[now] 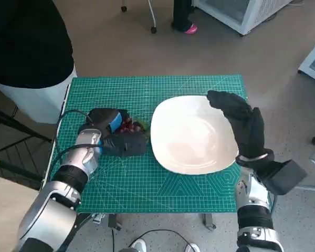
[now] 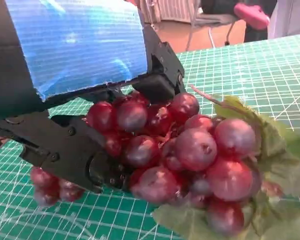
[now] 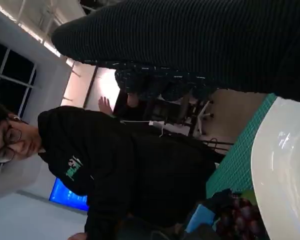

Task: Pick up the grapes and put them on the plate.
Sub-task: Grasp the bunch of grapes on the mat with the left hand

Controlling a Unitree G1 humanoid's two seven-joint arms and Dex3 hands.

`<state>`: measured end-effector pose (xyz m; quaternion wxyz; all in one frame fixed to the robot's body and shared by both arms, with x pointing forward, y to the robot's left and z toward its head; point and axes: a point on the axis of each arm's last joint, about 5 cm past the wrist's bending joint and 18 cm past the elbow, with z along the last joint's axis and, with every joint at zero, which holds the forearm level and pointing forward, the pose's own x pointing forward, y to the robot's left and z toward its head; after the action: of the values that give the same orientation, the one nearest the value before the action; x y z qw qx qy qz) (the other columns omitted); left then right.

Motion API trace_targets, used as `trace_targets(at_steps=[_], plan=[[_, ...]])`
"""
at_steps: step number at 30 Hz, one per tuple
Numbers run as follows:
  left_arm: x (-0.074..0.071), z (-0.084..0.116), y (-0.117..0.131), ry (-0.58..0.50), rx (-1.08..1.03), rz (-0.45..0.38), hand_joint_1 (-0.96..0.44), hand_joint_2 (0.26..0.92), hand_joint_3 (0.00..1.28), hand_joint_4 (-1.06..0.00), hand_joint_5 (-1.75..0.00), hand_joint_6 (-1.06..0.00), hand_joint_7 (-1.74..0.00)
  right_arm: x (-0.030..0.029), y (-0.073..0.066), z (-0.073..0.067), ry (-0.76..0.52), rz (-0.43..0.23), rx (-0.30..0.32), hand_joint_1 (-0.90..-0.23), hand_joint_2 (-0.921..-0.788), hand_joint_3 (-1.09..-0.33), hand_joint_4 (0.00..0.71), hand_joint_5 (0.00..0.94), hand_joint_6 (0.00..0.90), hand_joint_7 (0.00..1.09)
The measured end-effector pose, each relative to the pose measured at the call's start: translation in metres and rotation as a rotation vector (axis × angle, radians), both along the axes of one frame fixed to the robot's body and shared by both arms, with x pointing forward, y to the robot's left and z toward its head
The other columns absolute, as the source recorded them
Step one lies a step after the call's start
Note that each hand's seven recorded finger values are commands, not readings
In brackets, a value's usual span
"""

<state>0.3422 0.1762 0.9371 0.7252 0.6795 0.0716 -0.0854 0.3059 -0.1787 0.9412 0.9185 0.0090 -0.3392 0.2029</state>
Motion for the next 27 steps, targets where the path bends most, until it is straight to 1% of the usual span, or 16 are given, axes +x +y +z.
trace_targets(at_steps=[11, 19, 22, 27], plan=[[0.000, 0.000, 0.001, 0.002, -0.002, 0.007, 0.00, 0.921, 0.11, -0.61, -1.25, -0.61, -1.17, 0.0000, -0.003, -0.001, 0.007, -0.005, 0.019, -0.521, -0.921, -0.619, 0.389, 0.000, 0.482, 0.01], [0.000, -0.001, 0.000, 0.005, -0.005, 0.021, 0.00, 0.921, 0.12, -0.61, -1.23, -0.59, -1.23, 0.0007, -0.007, 0.000, 0.006, 0.008, 0.025, -0.535, -0.921, -0.608, 0.376, 0.000, 0.463, 0.00], [0.000, -0.001, 0.000, 0.006, -0.005, 0.024, 0.00, 0.921, 0.12, -0.61, -1.23, -0.58, -1.23, 0.0010, -0.008, 0.001, 0.003, 0.007, 0.024, -0.535, -0.921, -0.608, 0.374, 0.000, 0.461, 0.00], [0.000, 0.000, 0.001, 0.010, -0.009, 0.033, 0.00, 0.921, 0.12, -0.61, -1.29, -0.59, -1.16, 0.0018, -0.013, 0.001, 0.005, 0.001, 0.030, -0.529, -0.921, -0.604, 0.372, 0.001, 0.457, 0.00]])
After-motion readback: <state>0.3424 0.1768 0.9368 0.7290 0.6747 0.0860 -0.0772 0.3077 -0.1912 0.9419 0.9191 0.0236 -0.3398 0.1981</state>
